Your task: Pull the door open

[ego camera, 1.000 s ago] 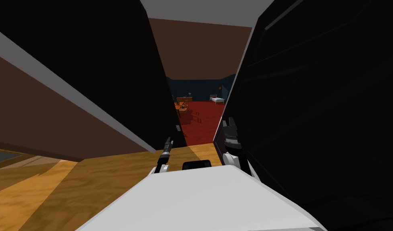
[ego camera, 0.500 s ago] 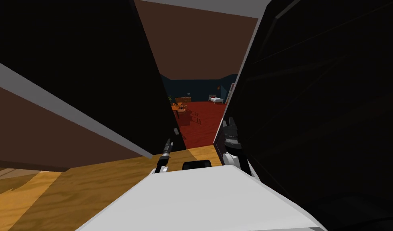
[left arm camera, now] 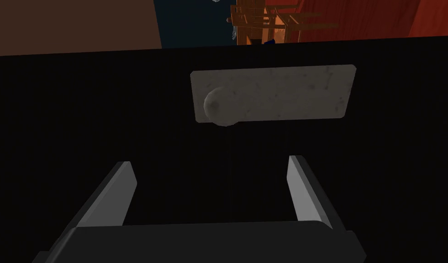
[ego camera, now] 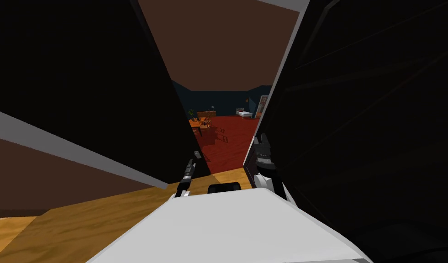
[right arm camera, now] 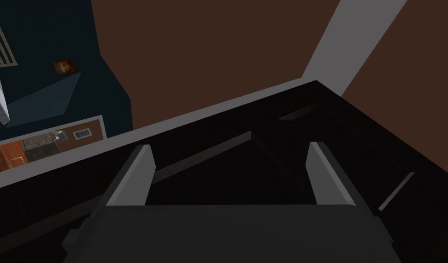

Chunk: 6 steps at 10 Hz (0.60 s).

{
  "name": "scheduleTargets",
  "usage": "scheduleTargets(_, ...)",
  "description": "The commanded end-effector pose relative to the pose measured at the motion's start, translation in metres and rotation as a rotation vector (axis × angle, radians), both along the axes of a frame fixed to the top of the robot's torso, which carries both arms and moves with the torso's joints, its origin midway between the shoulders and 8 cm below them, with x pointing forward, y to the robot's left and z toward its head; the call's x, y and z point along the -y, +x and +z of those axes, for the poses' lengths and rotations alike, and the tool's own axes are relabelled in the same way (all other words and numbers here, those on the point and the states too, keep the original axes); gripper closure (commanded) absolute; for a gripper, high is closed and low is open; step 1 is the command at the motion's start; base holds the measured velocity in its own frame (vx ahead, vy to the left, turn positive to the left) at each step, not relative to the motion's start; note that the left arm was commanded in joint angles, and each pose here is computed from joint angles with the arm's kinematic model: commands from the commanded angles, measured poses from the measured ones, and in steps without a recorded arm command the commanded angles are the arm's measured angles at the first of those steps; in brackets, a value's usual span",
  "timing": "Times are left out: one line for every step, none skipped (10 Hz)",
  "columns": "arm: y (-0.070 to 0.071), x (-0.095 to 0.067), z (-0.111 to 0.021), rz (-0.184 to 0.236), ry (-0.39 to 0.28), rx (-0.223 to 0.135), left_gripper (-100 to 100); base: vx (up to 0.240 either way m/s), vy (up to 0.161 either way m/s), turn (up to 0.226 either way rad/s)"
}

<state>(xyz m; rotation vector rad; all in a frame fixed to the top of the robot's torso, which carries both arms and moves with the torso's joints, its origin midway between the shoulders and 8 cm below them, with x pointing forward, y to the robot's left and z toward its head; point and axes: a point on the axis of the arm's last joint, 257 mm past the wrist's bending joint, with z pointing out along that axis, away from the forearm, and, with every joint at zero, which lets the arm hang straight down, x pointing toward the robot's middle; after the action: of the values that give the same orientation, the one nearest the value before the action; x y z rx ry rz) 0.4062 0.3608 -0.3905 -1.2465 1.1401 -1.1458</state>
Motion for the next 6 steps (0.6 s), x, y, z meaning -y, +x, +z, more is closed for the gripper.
scheduleTargets(-0.004, -0.016, 0.000, 0.020, -0.001, -0.001, -100, 0.203, -0.007, -0.135)
scheduleTargets(-0.006, -0.026, -0.001, 0.034, -0.001, -0.002, -100, 0.210, -0.017, -0.165)
scheduleTargets(-0.007, -0.031, -0.001, 0.040, -0.001, -0.003, -100, 0.159, -0.010, -0.074)
scheduleTargets(-0.007, -0.031, -0.001, 0.040, -0.001, -0.003, -100, 0.078, -0.008, 0.001)
scheduleTargets(-0.011, -0.045, -0.001, 0.061, -0.002, -0.004, -100, 0.133, -0.027, -0.126)
scheduleTargets(-0.011, -0.045, -0.001, 0.061, -0.002, -0.004, -100, 0.141, -0.010, -0.079)
